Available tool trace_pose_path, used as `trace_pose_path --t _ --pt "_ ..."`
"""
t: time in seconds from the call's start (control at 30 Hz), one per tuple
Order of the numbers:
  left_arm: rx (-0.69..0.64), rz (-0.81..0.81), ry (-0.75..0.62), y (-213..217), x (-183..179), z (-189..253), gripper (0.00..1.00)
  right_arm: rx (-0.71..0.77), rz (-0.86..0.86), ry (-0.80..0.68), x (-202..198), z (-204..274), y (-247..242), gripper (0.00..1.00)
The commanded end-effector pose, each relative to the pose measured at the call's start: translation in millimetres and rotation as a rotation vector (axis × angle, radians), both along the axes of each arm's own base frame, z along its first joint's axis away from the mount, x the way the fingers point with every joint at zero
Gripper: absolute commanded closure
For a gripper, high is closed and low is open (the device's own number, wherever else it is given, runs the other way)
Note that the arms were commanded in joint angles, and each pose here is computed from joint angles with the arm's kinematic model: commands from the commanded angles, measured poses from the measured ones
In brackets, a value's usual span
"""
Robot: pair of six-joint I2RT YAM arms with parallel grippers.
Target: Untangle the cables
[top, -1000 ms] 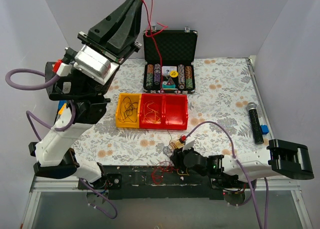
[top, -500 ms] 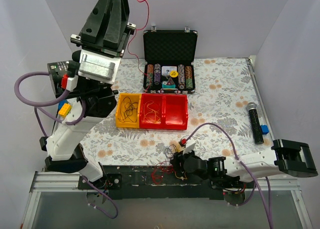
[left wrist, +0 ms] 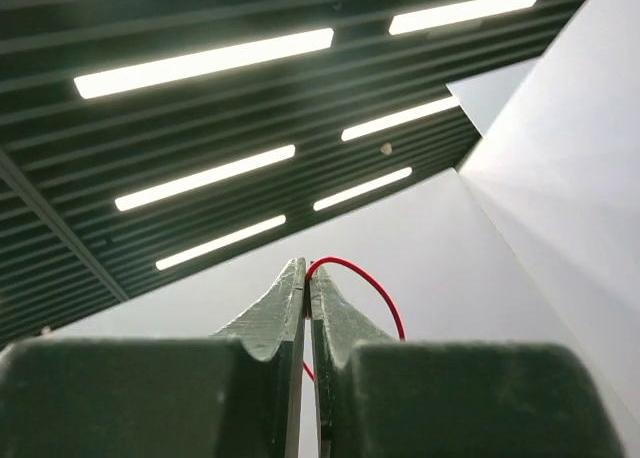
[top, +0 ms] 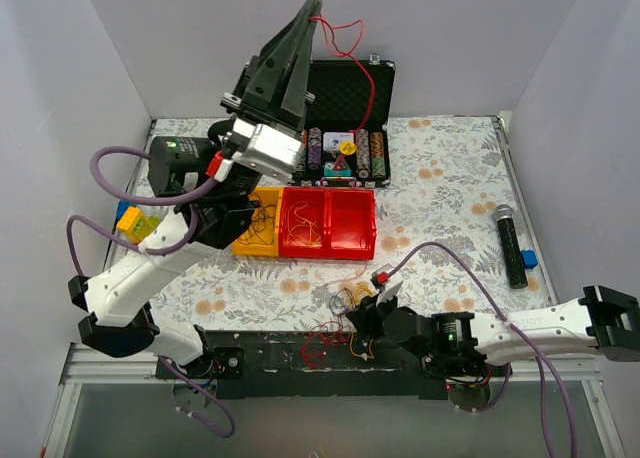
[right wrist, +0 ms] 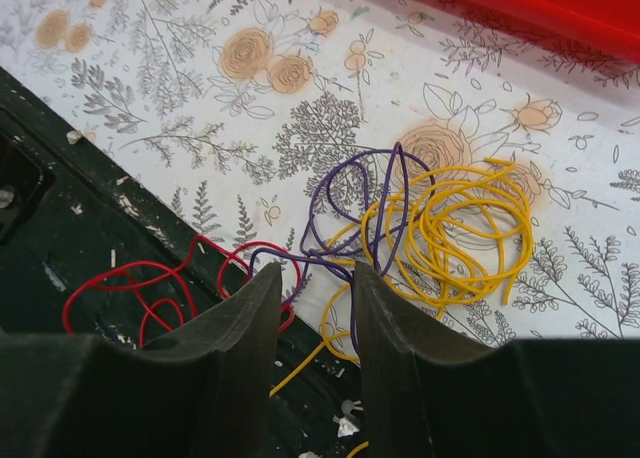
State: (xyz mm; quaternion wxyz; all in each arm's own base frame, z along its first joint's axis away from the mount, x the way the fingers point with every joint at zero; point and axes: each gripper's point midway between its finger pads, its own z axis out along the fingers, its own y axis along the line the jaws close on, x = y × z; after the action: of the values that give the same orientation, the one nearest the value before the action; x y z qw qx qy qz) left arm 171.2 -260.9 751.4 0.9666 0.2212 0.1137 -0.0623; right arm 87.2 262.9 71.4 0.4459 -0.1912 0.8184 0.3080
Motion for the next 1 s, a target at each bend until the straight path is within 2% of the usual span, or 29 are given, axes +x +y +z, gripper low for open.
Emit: trace_pose_path --t 0.0,0.2,0.6,0.97 --pt "-0.035 0.002 0.059 8.3 5.7 -7.6 1.00 0.053 -0.009 -0.014 1.8 10.9 -4.3 0.59" --pt "0.013 0.009 0.126 -15.2 24.5 -39.8 1.00 0.087 -0.047 0.012 3.5 6.5 -18.4 0.63" --pt "0.027 0.089 0.179 -40.3 54.6 -70.8 1.00 0.073 -0.075 0.022 5.6 1.2 -26.9 0.62" --pt "0.092 0.166 0.255 -55.7 105.1 -118.0 1.00 0.080 -0.094 0.024 7.6 5.5 -28.9 0.59"
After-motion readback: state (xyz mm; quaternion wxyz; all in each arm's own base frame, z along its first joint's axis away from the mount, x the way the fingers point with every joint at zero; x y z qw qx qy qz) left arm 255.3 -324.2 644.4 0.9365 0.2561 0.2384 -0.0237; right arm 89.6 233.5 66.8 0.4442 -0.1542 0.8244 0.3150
